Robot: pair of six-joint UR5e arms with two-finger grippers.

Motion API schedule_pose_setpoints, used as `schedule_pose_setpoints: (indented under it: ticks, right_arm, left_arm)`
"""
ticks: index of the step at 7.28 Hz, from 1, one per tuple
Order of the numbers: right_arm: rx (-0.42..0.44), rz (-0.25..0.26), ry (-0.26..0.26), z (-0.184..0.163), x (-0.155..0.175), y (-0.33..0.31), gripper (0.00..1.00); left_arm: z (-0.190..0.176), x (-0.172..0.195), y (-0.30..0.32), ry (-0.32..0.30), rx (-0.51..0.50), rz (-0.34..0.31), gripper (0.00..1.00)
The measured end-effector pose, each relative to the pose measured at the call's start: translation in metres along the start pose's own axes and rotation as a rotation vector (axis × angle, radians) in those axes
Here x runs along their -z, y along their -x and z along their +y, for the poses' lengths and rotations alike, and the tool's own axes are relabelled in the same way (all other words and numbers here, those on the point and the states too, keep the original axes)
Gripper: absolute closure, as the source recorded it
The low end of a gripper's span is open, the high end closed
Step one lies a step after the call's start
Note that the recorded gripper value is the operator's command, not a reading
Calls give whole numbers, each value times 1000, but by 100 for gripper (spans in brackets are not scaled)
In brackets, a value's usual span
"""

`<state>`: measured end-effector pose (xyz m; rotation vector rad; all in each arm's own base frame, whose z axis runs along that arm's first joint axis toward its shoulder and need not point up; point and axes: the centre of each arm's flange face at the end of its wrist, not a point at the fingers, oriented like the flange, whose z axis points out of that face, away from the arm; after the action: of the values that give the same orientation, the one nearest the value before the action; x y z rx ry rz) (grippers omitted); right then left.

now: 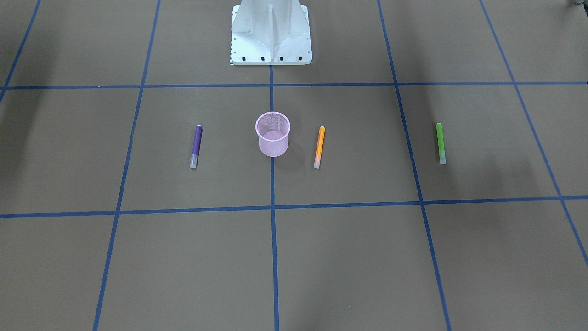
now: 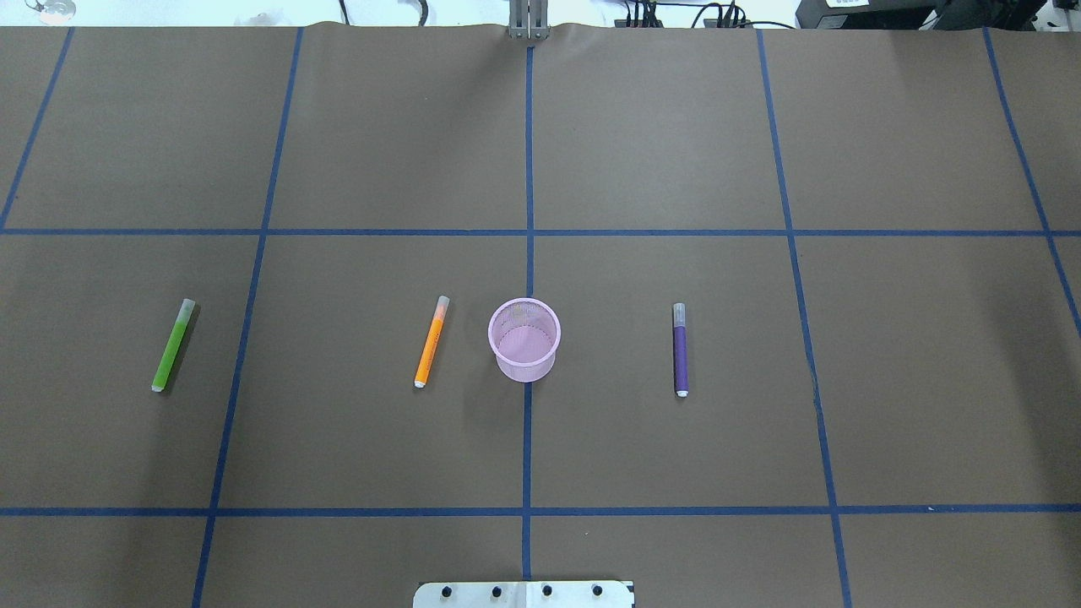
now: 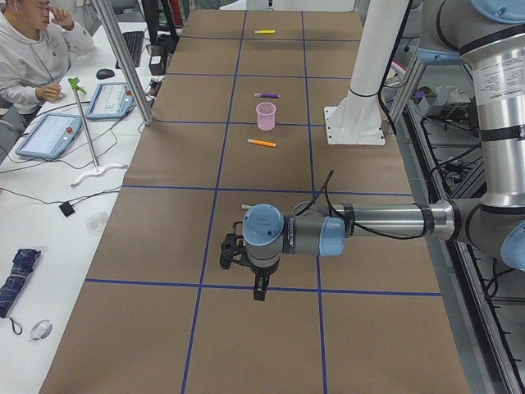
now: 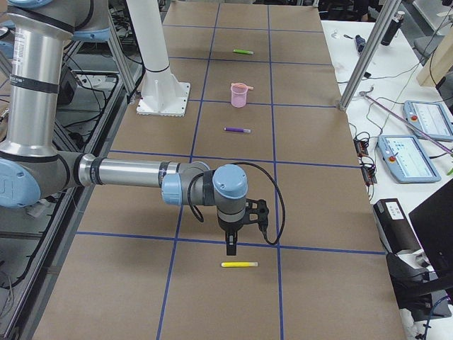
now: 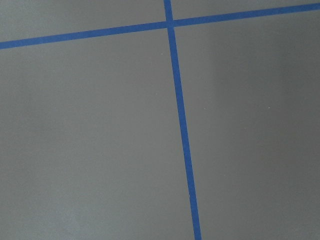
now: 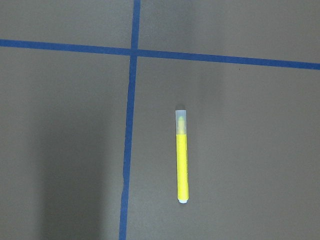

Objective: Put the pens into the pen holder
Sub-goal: 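Lower the right gripper onto the yellow marker and close on it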

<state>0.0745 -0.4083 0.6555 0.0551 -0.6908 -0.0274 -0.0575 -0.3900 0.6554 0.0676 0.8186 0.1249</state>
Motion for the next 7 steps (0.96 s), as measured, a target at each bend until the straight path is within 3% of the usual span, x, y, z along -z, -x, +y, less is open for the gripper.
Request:
schedule_pose_setpoints:
  ticks: [4,7]
  right_arm:
    - [5,0,-7,-1,3,3,0]
    - [44,4,-61,-14,17,14,0]
  left_arm:
    - [-1,10,-13,-17,-19,-2,0]
    - [-12,24,-25,-48,-43,-5,0]
